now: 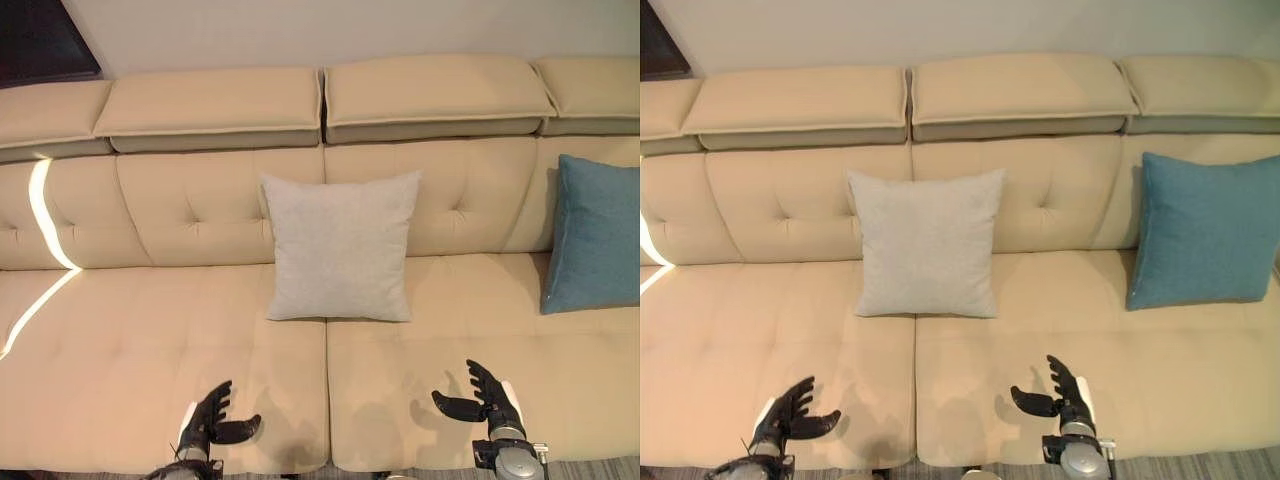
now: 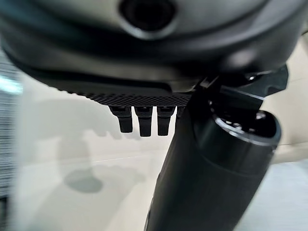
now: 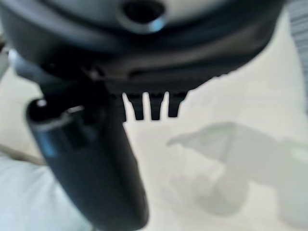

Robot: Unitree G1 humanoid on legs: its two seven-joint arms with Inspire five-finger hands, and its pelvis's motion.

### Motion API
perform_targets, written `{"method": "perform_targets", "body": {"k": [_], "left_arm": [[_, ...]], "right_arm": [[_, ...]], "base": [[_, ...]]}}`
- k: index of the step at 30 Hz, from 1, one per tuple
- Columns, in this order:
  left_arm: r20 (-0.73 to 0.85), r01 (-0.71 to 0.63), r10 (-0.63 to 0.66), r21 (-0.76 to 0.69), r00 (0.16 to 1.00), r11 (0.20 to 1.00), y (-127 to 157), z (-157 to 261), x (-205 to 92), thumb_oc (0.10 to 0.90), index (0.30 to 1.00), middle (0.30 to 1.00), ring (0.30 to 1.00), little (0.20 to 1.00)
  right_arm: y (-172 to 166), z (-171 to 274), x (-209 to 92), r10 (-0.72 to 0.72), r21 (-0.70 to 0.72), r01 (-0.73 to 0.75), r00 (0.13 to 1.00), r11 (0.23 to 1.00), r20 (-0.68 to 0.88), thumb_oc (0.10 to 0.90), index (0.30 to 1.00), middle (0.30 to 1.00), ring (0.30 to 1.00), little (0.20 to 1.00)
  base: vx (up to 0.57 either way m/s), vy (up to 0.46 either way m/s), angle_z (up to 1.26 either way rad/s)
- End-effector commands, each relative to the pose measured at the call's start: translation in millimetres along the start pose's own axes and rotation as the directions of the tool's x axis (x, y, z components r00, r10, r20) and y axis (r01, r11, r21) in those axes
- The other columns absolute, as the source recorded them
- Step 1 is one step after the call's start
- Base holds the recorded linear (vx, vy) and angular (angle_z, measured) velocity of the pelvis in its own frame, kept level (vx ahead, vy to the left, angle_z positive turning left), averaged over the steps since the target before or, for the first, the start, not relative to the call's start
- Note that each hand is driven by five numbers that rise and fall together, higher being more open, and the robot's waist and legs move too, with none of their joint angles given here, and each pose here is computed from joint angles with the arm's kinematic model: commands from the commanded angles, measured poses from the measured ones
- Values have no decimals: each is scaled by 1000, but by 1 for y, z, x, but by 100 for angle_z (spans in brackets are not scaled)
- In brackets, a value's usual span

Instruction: Pick up all the scattered cushions and arrange them neatly on the sofa.

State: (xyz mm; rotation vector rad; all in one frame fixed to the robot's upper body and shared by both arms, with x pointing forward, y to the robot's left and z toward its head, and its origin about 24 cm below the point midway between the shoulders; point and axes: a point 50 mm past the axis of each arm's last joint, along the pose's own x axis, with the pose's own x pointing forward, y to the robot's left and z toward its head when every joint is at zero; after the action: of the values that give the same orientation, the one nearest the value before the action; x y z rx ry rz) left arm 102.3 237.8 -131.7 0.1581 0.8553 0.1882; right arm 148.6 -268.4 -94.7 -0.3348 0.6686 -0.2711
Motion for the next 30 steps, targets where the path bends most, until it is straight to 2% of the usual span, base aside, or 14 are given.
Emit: {"method": "perform_targets", "body": {"k": [1, 5, 10, 13, 21, 27, 30], "left_arm": [[80, -81, 77, 50, 994, 995, 23, 21, 8, 800, 900, 900, 900, 900], [-1, -108, 108, 55, 994, 993, 22, 8, 11, 800, 900, 900, 900, 900], [50, -110, 108, 42, 993, 993, 17, 26, 19, 800, 900, 900, 900, 900], [44, -101, 99, 49, 994, 994, 15, 24, 19, 800, 900, 900, 900, 900], [29, -43, 41, 74, 999, 996, -6, 24, 21, 800, 900, 900, 900, 900], [73, -81, 75, 77, 995, 994, 1, 38, 26, 800, 900, 900, 900, 900], [78, -123, 116, 94, 990, 988, 13, 42, 28, 800, 900, 900, 900, 900]], "right_arm": [[-19, 34, 7, -60, 18, 58, 984, 998, 169, 800, 900, 900, 900, 900], [-15, 27, 9, -57, 42, 52, 989, 998, 138, 800, 900, 900, 900, 900], [-21, 36, 15, -86, 40, 81, 985, 996, 147, 800, 900, 900, 900, 900], [-20, 33, 15, -78, 22, 76, 988, 997, 137, 800, 900, 900, 900, 900], [-11, 11, 16, -64, -2, 64, 998, 998, 23, 800, 900, 900, 900, 900], [5, 16, 20, -17, -48, 18, 1000, 999, 22, 800, 900, 900, 900, 900], [16, 24, 23, 15, -51, -14, 999, 999, 35, 800, 900, 900, 900, 900]], "base": [[-84, -75, 4], [-122, -75, 15], [-262, -75, 42], [-128, -21, 38], [-119, 113, 40], [-245, 145, 10], [-312, 49, -2]]}}
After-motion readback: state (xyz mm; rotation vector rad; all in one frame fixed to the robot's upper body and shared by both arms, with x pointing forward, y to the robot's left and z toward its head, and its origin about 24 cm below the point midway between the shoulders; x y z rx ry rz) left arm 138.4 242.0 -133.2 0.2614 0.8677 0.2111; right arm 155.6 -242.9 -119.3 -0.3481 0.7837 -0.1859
